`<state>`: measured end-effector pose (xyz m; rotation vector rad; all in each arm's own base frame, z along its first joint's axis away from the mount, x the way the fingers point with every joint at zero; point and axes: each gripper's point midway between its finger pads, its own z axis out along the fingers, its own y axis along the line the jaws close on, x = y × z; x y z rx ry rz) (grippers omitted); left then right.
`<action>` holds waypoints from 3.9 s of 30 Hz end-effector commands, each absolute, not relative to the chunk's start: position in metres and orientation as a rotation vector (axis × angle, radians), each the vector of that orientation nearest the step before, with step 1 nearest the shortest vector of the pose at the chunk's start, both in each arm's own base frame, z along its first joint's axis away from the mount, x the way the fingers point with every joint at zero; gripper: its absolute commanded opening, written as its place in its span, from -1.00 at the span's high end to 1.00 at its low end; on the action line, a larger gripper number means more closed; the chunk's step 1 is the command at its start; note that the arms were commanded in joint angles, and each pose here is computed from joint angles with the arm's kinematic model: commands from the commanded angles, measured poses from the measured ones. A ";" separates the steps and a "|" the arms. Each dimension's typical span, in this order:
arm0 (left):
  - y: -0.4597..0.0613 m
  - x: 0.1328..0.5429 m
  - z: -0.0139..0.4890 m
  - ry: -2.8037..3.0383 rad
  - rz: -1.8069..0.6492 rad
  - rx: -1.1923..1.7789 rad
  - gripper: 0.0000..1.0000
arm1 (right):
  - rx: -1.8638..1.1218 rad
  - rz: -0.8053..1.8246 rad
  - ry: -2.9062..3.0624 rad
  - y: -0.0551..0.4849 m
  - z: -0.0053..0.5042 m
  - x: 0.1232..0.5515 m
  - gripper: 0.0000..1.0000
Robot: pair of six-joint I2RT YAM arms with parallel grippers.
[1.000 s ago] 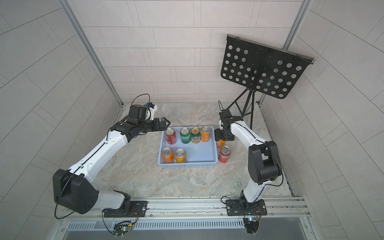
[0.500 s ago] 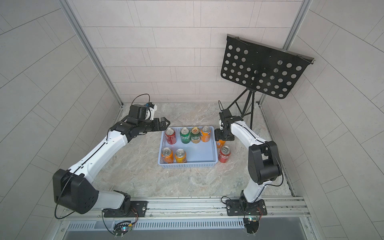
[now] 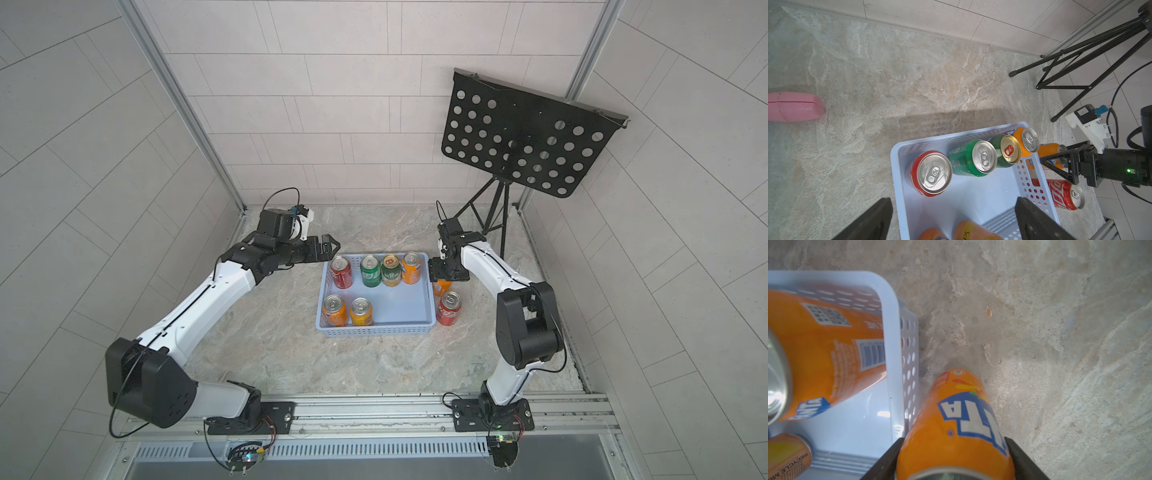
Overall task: Take out the drinks from the basket
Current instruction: Place the drink at the center of the board, then pick up the drink from the basket.
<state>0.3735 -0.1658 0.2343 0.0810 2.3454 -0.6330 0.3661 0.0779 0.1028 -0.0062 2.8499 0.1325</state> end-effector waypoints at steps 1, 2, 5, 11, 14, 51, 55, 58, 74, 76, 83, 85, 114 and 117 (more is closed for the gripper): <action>-0.167 0.372 0.229 2.356 -0.612 0.103 -1.00 | 0.004 0.091 2.845 0.072 0.113 0.365 -0.60; -0.167 0.372 0.230 2.353 -0.611 0.106 -1.00 | 0.003 0.079 2.845 0.071 0.114 0.365 -0.63; -0.166 0.372 0.230 2.353 -0.610 0.105 -1.00 | -0.003 0.047 2.855 0.068 0.115 0.365 -0.66; -0.165 0.372 0.230 2.352 -0.601 0.104 -1.00 | 0.003 0.048 2.805 0.066 0.135 0.367 -0.66; -0.164 0.372 0.230 2.351 -0.596 0.105 -1.00 | 0.014 0.036 2.721 0.063 0.165 0.370 -0.67; -0.163 0.370 0.237 2.312 -0.592 0.117 -1.00 | -0.261 0.311 2.505 0.148 0.210 0.393 -0.64; -0.162 0.370 0.239 2.306 -0.591 0.116 -1.00 | -0.315 0.254 2.560 0.154 0.195 0.394 -0.63; -0.162 0.370 0.238 2.309 -0.590 0.116 -1.00 | -0.340 0.217 2.581 0.157 0.187 0.395 -0.63; -0.162 0.369 0.239 2.309 -0.587 0.121 -1.00 | -0.411 0.075 2.690 0.156 0.155 0.399 -0.61; -0.162 0.369 0.240 2.307 -0.590 0.122 -1.00 | -0.404 0.078 2.691 0.158 0.153 0.400 -0.61; -0.162 0.369 0.241 2.306 -0.587 0.122 -1.00 | -0.398 0.072 2.694 0.161 0.145 0.406 -0.62; -0.162 0.369 0.241 2.305 -0.586 0.120 -1.00 | -0.397 0.079 2.695 0.163 0.142 0.408 -0.62; -0.163 0.370 0.237 2.316 -0.591 0.118 -1.00 | -0.399 0.095 2.700 0.174 0.112 0.427 -0.59; -0.163 0.370 0.236 2.318 -0.590 0.118 -1.00 | -0.400 0.097 2.707 0.174 0.109 0.426 -0.54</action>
